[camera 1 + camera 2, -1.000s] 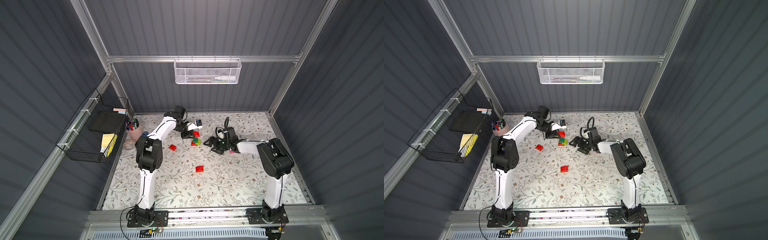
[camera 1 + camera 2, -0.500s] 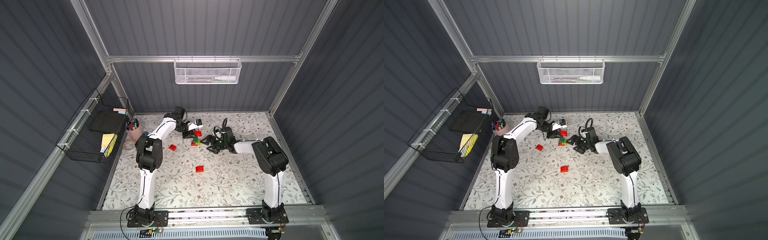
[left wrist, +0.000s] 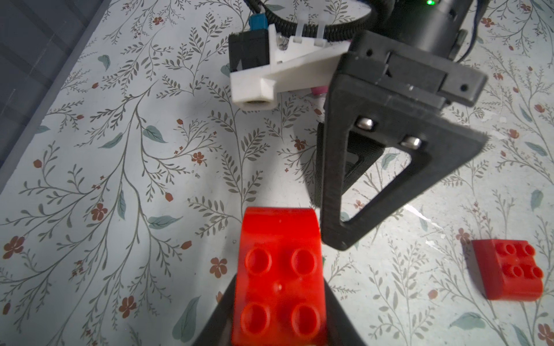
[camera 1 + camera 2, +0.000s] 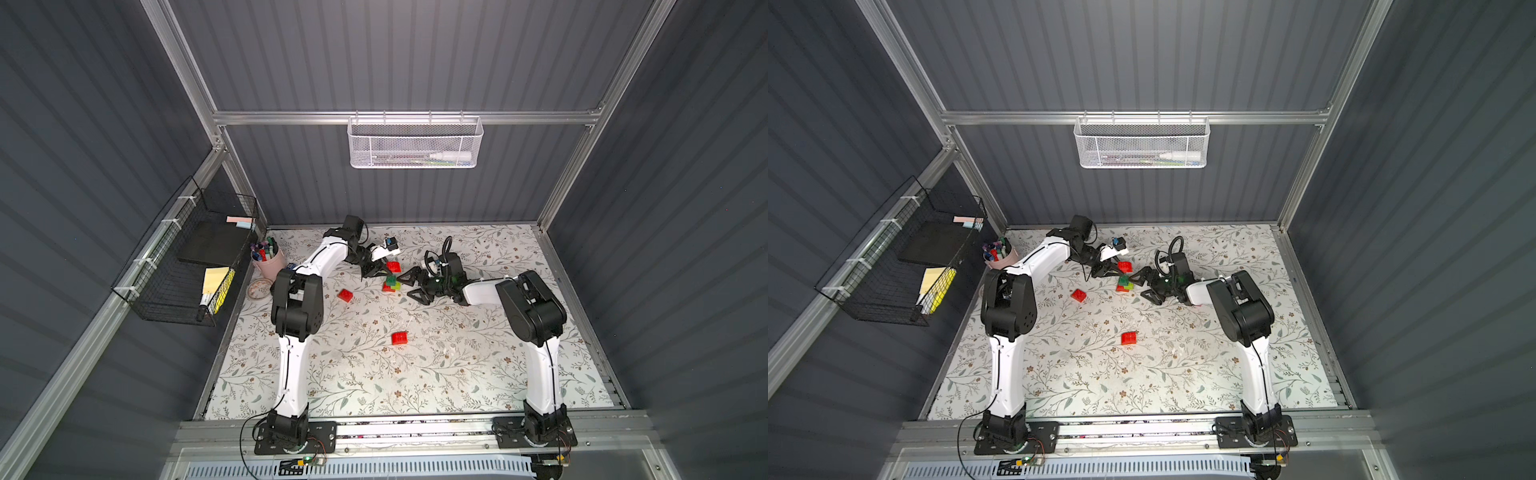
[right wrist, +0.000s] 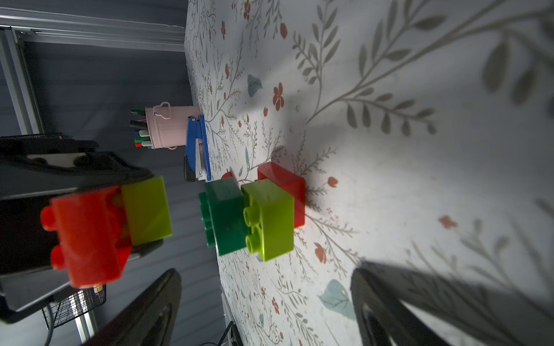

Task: Assemble the letter s with lego
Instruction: Pick up the lego brick from the center of the board, then place the lego brick at the center of the board.

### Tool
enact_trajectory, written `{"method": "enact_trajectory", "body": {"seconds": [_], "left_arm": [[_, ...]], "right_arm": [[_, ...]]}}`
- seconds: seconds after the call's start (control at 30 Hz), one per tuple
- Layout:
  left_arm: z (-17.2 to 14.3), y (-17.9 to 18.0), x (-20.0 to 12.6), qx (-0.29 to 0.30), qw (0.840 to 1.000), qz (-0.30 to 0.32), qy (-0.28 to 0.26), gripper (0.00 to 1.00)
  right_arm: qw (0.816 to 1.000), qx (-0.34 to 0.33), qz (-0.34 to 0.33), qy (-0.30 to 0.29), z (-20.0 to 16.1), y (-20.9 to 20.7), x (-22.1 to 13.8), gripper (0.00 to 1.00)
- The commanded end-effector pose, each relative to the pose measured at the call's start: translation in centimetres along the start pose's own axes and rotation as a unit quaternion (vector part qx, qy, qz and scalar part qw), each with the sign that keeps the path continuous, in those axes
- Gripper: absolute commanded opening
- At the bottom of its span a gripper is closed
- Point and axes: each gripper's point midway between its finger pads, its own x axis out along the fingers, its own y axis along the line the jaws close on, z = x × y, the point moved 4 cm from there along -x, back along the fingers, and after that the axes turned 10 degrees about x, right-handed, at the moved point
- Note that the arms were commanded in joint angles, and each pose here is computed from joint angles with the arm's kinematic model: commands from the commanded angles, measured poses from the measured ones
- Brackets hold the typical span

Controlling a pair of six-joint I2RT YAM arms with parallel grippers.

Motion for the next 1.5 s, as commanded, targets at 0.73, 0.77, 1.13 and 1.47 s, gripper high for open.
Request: {"method": "enact_trajectory", "body": {"seconds": [0.73, 0.77, 1.13, 1.47], "left_arm": [[-1.7, -14.2, -0.9, -0.069, 0.996, 0.025, 0.046, 0.30], [-2.0, -14.7, -0.5, -0.071, 0.996, 0.023, 0.055, 0.30], [-4.3, -14.5, 2.5, -0.070, 0.993, 0.050, 0.086, 0.30], [-5.4, -14.1, 3.4, -0.080, 0.990, 0.046, 0.105, 0.37]], "right_arm": [[0.996, -0.066, -0.048, -0.025, -1.2, 0.7, -6.6, 0.92], [0.996, -0.068, -0.048, -0.027, -1.2, 0.7, -6.8, 0.92], [0.995, -0.076, -0.055, -0.040, -1.4, 0.5, -8.3, 0.93], [0.995, -0.073, -0.051, -0.037, -1.2, 0.4, -8.2, 0.93]]}}
